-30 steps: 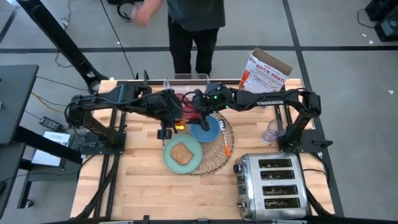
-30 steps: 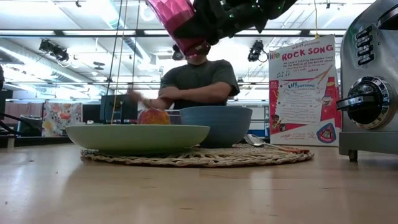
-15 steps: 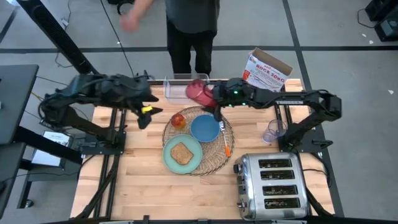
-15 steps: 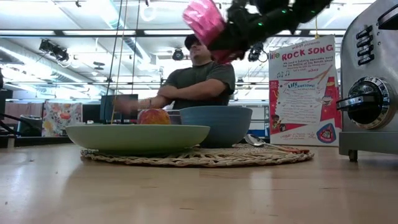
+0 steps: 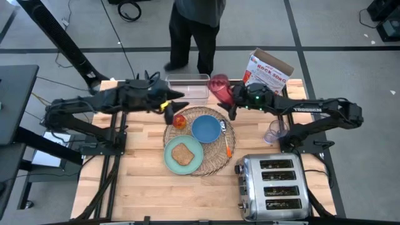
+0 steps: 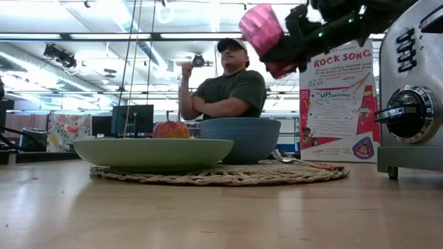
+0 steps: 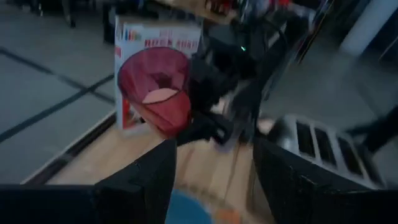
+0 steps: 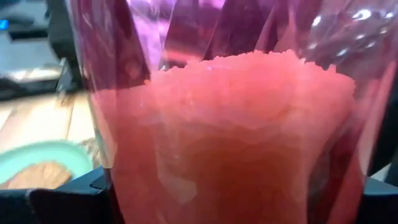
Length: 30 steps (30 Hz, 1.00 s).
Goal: Arrange a breakfast setting
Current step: Move the red cup to the top right of the table mat
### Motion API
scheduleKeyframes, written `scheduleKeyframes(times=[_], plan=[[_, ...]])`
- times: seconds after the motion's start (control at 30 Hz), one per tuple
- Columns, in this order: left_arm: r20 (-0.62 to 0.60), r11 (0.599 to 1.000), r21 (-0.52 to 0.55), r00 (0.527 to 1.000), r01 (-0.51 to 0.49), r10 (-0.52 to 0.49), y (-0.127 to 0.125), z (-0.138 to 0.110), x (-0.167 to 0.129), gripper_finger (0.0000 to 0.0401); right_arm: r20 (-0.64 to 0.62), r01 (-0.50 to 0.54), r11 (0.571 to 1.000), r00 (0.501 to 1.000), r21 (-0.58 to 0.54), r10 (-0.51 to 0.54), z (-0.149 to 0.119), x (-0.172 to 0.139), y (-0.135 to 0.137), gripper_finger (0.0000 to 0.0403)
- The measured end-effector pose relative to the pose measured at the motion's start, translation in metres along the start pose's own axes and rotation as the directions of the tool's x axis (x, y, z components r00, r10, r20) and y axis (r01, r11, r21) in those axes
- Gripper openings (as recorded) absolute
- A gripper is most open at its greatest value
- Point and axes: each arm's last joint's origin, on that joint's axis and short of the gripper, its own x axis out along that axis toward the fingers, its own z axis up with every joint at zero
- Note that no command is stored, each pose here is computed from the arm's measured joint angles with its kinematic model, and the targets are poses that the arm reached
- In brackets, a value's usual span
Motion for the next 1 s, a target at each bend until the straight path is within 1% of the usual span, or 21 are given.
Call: scheduleKeyframes(times=[0.1,0.17,0.23,0.3,0.37,0.4,0.57,0.6,0.73,0.8,0.9,1.0], plan=[[0.09,0.998,-0.031,0.995,0.046,-0.043,0.012,-0.013,0.019,0.024,0.056,0.044,0.999,0.997,0.011,-0.044,0.0,-0.007,-0.004,0.032],[0.12,0.997,-0.047,0.991,0.066,-0.06,0.022,-0.023,0.028,0.0252,0.086,0.051,0.998,0.995,0.037,-0.054,-0.002,-0.008,-0.005,0.032],[0.164,0.994,-0.066,0.984,0.082,-0.07,0.029,-0.03,0.038,0.0262,0.104,0.045,0.998,0.993,0.053,-0.05,-0.002,-0.011,-0.004,0.032],[0.174,0.996,-0.057,0.983,0.068,-0.057,0.036,-0.037,0.043,0.0267,0.112,0.01,0.999,0.994,0.05,-0.015,-0.001,-0.011,0.0,0.032],[0.228,0.997,-0.02,0.971,0.071,-0.064,0.037,-0.034,0.049,0.0268,0.122,-0.022,0.998,0.992,0.054,0.015,0.001,-0.013,0.004,0.032],[0.232,0.998,-0.005,0.971,0.066,-0.063,0.038,-0.035,0.051,0.0268,0.137,-0.044,0.997,0.99,0.062,0.036,0.003,-0.014,0.006,0.032],[0.241,0.997,0.017,0.967,0.077,-0.079,0.044,-0.036,0.067,0.0268,0.29,-0.102,0.986,0.955,0.132,0.06,0.036,-0.025,0.01,0.032],[0.267,0.997,0.015,0.96,0.08,-0.082,0.045,-0.035,0.07,0.0268,0.305,-0.108,0.985,0.95,0.136,0.062,0.041,-0.027,0.011,0.032],[0.389,0.994,0.021,0.915,0.106,-0.105,0.045,-0.025,0.072,0.0269,0.322,-0.125,0.985,0.943,0.116,0.081,0.053,-0.031,0.014,0.032],[0.415,0.993,0.055,0.902,0.107,-0.12,0.044,-0.022,0.07,0.0273,0.307,-0.139,0.984,0.946,0.111,0.099,0.054,-0.031,0.016,0.032],[0.367,0.986,0.153,0.922,0.071,-0.123,0.04,-0.009,0.067,0.028,0.251,-0.167,0.981,0.958,0.104,0.136,0.053,-0.03,0.018,0.032],[0.234,0.957,0.286,0.966,0.036,-0.106,0.032,0.008,0.062,0.0283,0.149,-0.182,0.978,0.975,0.103,0.166,0.052,-0.028,0.019,0.032]])
